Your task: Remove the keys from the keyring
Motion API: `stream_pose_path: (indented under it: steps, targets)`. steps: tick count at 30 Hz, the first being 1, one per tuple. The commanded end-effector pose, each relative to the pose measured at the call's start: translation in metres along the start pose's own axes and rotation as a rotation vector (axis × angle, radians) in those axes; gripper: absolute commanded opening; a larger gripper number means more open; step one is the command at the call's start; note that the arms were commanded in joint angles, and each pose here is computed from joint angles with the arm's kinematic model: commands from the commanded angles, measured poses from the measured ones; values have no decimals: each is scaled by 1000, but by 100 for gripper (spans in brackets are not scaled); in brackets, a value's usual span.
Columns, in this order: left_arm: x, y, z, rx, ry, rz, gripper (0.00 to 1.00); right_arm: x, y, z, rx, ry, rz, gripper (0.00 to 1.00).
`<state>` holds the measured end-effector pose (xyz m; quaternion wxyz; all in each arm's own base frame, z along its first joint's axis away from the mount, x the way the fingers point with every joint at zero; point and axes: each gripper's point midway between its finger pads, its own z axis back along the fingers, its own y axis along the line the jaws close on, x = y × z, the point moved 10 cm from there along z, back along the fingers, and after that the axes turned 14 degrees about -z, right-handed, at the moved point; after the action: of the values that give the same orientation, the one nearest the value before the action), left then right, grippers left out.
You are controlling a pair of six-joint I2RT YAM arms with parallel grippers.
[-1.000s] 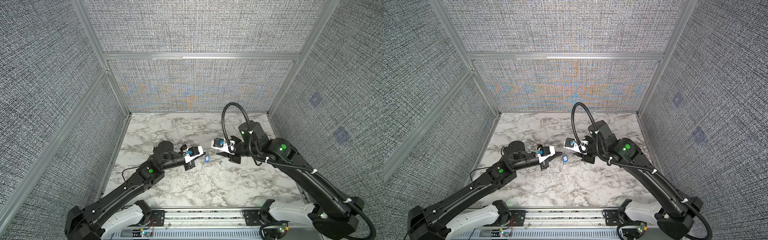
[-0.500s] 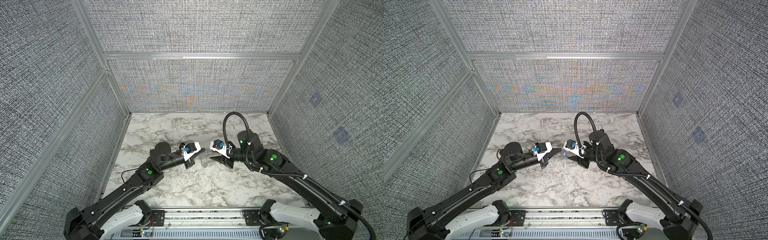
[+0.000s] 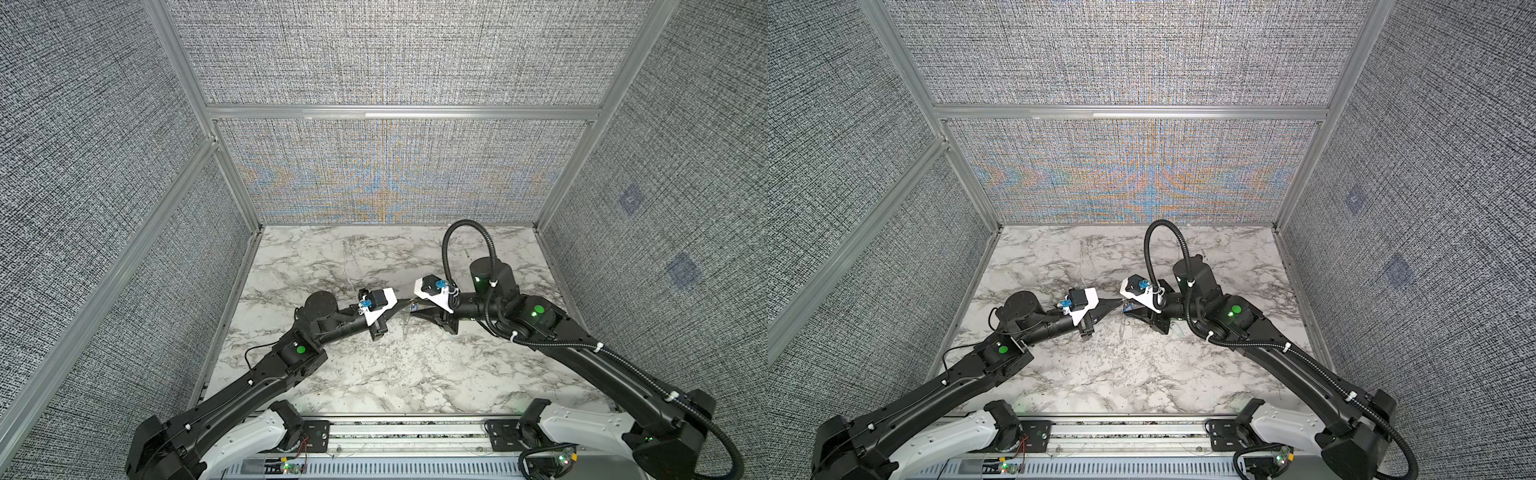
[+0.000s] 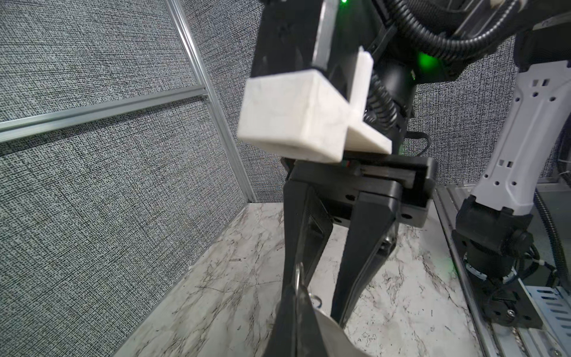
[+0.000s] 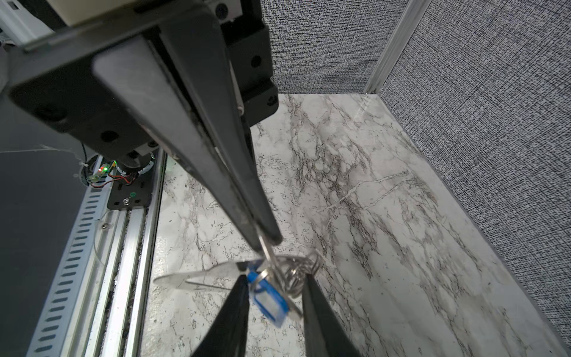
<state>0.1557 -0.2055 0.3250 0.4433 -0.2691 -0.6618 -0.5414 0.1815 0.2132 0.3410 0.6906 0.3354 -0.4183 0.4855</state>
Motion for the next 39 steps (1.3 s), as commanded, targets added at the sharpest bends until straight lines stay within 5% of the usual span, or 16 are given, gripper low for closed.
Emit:
stream_pose_path:
  steps: [1, 27, 39]
  targets:
    - [10, 3, 1, 12, -78, -14, 0, 4, 3, 1, 36, -25, -7, 29]
    - [14, 4, 3, 21, -121, -27, 0, 8, 10, 0, 144, -61, -80, 0]
    - [11, 2, 3, -10, -137, -13, 0, 15, 15, -3, 135, -5, -34, 0]
